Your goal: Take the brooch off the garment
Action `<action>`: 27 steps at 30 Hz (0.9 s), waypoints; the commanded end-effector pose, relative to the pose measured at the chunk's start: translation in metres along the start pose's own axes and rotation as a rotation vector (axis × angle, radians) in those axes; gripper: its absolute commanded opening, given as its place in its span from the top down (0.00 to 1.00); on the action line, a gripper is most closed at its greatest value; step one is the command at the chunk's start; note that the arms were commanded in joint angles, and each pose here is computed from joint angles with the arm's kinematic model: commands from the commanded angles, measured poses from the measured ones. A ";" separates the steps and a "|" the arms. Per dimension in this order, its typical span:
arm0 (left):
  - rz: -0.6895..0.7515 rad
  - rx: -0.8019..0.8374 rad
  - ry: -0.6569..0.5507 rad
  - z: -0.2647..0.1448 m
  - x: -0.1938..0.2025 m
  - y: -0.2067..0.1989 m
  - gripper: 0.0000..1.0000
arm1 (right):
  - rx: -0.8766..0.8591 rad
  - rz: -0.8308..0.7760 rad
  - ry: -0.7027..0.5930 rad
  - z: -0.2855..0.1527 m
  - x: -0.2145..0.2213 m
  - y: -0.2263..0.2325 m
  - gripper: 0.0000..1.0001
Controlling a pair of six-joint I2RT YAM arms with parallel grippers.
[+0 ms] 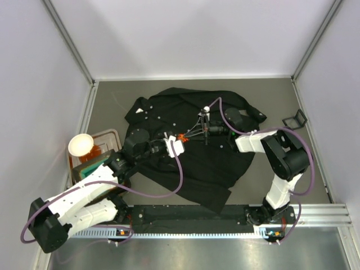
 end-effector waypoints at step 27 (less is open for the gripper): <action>-0.447 0.069 0.065 -0.021 -0.041 -0.003 1.00 | 0.446 -0.702 -0.304 -0.051 0.004 -0.015 0.34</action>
Point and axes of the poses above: each gripper's point midway between its finger pads, its own z axis out along the fingers, its own y axis along the line the jaws close on, x = y × z, the point moved 4 cm from there along -z, back along the fingers, and after that the axes turned 12 degrees about z, right-handed, at the moved point
